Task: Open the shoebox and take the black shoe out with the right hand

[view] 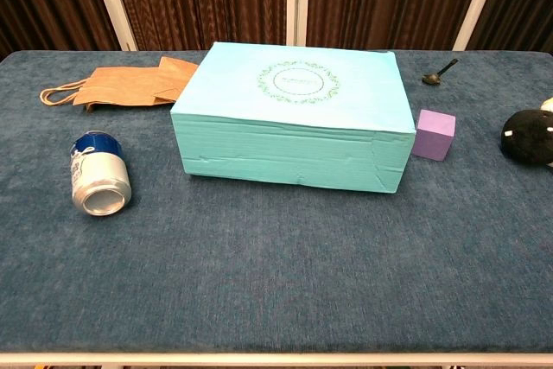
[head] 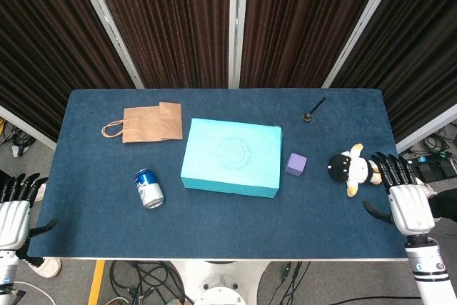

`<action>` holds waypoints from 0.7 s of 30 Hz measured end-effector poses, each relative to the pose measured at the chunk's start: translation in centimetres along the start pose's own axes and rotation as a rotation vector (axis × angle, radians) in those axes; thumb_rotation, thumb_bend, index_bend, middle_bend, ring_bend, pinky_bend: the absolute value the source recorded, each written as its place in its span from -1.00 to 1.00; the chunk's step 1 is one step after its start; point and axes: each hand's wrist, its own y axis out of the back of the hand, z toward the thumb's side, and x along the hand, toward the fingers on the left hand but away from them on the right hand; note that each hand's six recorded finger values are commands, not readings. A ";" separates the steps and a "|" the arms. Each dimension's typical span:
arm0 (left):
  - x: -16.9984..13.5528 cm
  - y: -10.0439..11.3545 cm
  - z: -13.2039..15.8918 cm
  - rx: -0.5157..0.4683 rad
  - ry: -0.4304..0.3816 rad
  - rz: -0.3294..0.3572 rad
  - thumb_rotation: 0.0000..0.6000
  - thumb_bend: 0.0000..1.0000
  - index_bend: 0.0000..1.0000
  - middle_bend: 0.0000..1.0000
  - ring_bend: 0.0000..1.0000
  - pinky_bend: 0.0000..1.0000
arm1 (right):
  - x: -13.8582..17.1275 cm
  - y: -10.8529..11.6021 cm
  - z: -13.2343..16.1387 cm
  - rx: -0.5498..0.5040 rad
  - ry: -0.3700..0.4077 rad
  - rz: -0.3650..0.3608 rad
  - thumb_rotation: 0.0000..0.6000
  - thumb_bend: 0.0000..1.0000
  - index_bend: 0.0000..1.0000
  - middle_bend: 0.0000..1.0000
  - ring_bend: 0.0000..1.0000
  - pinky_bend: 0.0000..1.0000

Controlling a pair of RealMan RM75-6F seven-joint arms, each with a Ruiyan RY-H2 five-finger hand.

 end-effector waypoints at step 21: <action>-1.4 0.0 -0.8 -0.002 0.041 -0.011 1.00 -1.00 -0.65 -0.83 -0.97 -0.91 | -10.5 -4.7 6.3 0.158 0.230 0.125 1.00 -0.80 -1.00 -0.92 -1.00 -1.00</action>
